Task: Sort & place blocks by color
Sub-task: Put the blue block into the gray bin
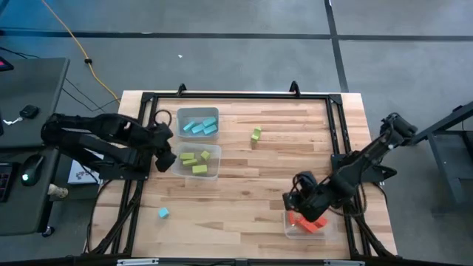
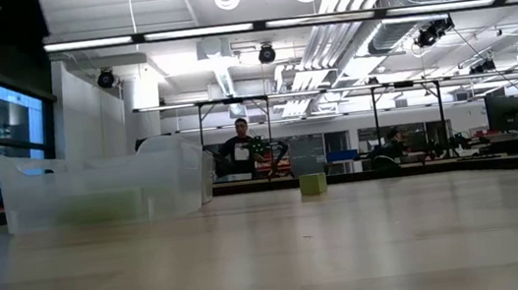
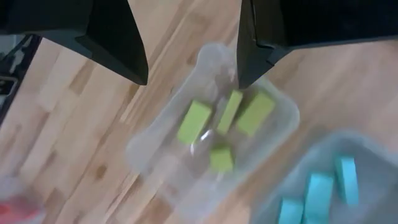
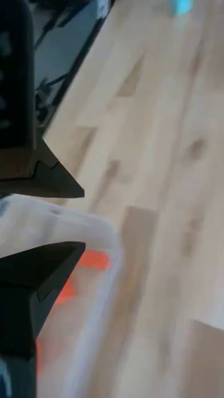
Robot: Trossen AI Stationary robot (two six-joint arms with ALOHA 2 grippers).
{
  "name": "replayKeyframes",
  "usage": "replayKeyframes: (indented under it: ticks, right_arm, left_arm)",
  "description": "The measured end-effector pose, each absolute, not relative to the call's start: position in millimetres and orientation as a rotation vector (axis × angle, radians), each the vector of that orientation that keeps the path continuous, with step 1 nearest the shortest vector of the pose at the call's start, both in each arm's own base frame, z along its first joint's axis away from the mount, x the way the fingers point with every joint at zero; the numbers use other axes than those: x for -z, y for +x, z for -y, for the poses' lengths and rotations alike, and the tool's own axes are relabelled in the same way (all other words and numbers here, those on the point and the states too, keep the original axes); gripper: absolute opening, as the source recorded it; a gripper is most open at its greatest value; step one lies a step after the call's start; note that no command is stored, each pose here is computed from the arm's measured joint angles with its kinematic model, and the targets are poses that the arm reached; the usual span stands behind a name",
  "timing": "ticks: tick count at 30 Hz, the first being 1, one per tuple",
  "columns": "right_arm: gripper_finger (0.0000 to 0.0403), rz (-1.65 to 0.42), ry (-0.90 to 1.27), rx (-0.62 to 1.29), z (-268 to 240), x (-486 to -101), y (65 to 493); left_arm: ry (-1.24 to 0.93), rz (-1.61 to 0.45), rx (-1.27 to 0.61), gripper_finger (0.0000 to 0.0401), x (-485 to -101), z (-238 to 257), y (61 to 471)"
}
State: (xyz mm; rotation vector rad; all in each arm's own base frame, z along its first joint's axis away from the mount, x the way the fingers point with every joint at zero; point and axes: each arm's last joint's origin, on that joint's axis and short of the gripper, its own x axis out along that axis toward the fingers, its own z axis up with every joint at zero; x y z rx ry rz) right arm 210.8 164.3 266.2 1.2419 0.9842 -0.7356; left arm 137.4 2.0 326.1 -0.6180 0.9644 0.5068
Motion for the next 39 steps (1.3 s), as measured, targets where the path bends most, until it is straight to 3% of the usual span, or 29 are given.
replayKeyframes:
  ticks: [13,27,39]
  right_arm:
    - [0.0114,-0.794,1.022,0.844,-98,-298,192]
    - [0.0114,-0.871,0.866,0.806,-47,-301,212]
    - [0.0114,-0.841,0.854,0.805,-23,-303,221]
  left_arm:
    - [-0.774,-1.117,-0.561,0.0185,-281,29,133]
    - [-0.884,-1.205,-0.587,0.0185,-240,67,125]
    - [-0.8,-1.352,-0.601,0.0185,-215,105,134]
